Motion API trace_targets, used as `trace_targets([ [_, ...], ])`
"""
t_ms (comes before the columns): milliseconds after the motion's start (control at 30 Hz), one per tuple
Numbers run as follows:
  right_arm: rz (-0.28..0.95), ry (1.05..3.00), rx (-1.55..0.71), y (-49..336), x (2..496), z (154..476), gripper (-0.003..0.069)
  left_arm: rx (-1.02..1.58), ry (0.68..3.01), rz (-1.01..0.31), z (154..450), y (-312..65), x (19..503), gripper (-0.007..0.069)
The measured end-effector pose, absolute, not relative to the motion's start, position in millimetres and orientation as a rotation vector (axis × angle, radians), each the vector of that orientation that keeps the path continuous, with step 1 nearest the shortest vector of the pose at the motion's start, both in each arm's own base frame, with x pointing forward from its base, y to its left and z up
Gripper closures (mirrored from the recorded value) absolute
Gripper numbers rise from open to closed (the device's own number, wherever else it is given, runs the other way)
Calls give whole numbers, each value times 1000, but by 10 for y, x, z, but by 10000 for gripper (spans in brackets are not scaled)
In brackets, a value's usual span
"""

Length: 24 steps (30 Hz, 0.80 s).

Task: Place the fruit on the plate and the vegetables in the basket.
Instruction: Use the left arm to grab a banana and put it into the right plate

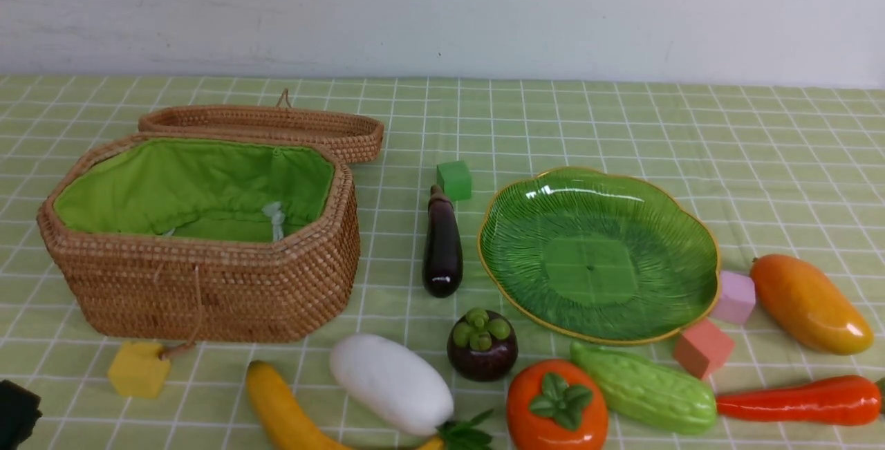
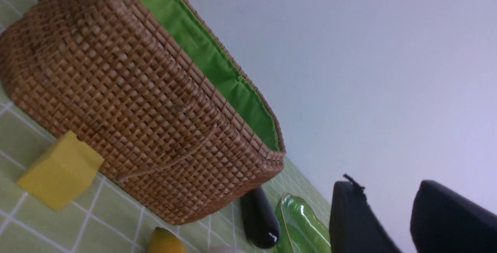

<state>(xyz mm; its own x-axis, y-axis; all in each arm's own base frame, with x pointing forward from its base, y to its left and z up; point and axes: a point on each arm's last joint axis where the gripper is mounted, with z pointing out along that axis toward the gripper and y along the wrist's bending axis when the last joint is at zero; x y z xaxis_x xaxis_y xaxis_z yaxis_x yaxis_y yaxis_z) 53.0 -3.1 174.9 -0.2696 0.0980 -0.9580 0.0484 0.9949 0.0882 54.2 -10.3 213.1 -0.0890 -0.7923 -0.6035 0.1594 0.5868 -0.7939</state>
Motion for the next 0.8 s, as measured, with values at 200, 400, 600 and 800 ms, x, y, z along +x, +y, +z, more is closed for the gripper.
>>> trace_targets([
  [200,45,1694,59,-15,560,1871,420,-320,1498,-818,2598,-202,409,638],
  [400,68,1653,69,-8,564,1908,419,-116,1669,-718,2820,-306,494,638],
  [600,260,1603,242,6,566,1944,419,127,1847,-650,2917,-428,658,638],
  [800,469,1457,386,18,564,2058,428,358,1937,-643,2979,-568,820,638],
])
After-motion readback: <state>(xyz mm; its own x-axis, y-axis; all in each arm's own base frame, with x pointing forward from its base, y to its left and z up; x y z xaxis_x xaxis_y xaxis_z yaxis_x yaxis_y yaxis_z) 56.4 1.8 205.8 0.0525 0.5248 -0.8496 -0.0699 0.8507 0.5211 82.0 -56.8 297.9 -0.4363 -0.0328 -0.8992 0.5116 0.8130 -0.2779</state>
